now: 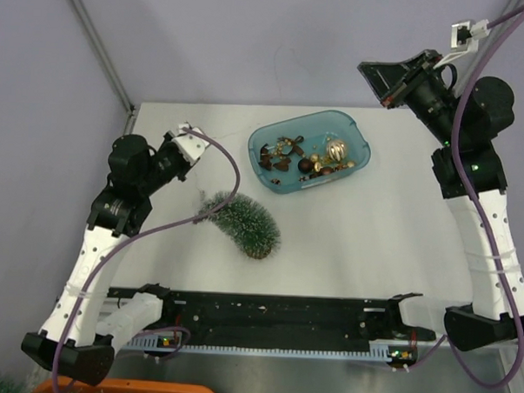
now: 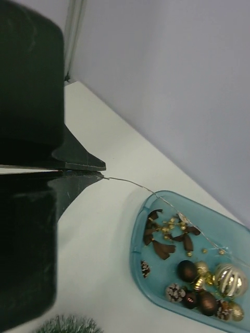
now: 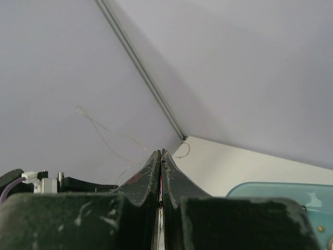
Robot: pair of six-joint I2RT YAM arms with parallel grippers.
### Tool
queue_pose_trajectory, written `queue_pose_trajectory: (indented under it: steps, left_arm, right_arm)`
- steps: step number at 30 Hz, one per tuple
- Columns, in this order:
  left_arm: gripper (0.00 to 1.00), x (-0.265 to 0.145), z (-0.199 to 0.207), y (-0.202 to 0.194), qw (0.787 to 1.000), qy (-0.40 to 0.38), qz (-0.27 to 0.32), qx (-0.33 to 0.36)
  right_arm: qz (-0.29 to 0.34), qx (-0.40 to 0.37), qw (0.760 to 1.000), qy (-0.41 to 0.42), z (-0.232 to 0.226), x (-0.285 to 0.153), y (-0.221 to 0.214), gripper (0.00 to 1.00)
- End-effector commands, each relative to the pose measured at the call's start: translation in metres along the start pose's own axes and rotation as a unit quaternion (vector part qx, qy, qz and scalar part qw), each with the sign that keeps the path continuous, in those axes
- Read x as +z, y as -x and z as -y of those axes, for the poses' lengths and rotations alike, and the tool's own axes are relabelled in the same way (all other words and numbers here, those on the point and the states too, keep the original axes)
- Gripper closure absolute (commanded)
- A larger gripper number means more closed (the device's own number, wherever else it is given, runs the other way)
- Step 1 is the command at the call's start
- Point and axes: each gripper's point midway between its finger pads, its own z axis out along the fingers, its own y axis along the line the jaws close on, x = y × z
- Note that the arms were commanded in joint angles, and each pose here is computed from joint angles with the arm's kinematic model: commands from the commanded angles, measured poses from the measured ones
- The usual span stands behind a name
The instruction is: Decorate the small christmas tree
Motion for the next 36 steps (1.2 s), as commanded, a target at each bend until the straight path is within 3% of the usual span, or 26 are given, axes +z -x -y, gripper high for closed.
queue_pose_trajectory:
  steps: [1, 8, 13, 18, 25, 36]
  left_arm:
    - [1.00, -0.006, 0.003, -0.030, 0.999, 0.018, -0.029, -0.004]
    - [1.00, -0.004, -0.004, -0.065, 0.995, 0.042, -0.072, -0.053]
    - [1.00, 0.001, -0.009, -0.068, 0.994, 0.048, -0.067, -0.065]
    - [1.00, 0.018, -0.024, -0.032, 0.995, 0.039, -0.019, -0.092]
    - [1.00, 0.034, -0.025, 0.020, 0.987, -0.032, 0.027, -0.153]
    - [1.00, 0.013, -0.036, 0.013, 0.995, -0.004, -0.002, -0.104]
  right_arm:
    - [0.005, -0.030, 0.999, -0.028, 0.014, -0.011, -0.003, 1.00]
    - [-0.020, -0.053, 0.990, -0.130, 0.072, -0.018, -0.037, 1.00]
    - [-0.023, -0.063, 0.982, -0.176, 0.099, -0.033, -0.047, 1.00]
    - [-0.018, -0.058, 0.983, -0.175, 0.103, -0.035, -0.040, 1.00]
    - [-0.013, -0.056, 0.986, -0.159, 0.096, -0.027, -0.032, 1.00]
    - [-0.003, -0.069, 0.981, -0.180, 0.106, -0.023, -0.023, 1.00]
